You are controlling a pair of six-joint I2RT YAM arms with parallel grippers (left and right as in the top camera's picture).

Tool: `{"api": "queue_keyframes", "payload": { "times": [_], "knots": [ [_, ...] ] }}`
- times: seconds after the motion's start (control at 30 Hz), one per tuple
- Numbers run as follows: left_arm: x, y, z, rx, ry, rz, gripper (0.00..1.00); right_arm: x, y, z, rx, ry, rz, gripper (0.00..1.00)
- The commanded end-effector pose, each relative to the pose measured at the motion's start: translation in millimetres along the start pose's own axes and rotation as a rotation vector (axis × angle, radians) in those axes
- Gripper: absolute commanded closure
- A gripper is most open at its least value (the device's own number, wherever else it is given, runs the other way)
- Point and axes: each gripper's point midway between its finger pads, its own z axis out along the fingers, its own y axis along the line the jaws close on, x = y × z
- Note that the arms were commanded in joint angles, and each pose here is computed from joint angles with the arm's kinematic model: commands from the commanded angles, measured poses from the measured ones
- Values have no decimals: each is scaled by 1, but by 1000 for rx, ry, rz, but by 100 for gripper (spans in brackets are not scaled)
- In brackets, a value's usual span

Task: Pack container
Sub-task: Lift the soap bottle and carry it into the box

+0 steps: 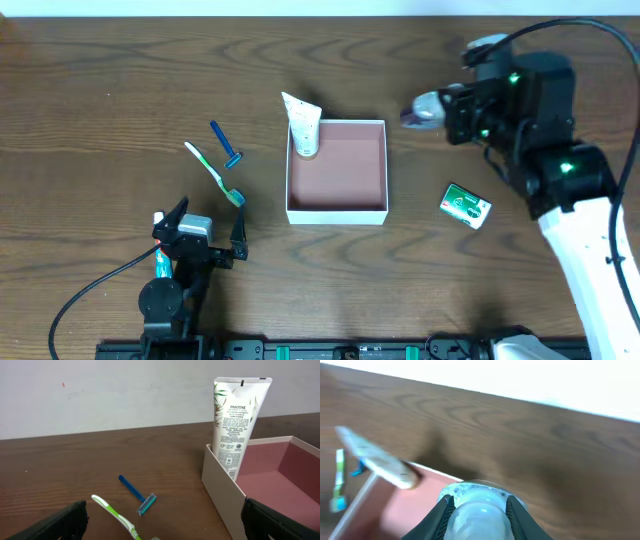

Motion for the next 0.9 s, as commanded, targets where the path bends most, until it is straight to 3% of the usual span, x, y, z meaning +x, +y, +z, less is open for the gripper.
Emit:
{"api": "queue_keyframes", "payload": {
  "times": [0.0, 0.3, 0.87],
  "knots": [
    [17, -1, 1, 9, 52, -1, 2, -16, 27, -13, -63, -64, -36, 99],
    [17, -1, 1, 9, 52, -1, 2, -11, 63, -1, -142, -36, 22, 99],
    [17, -1, 1, 9, 52, -1, 2, 7, 118, 70, -234, 19, 7, 99]
  ]
}}
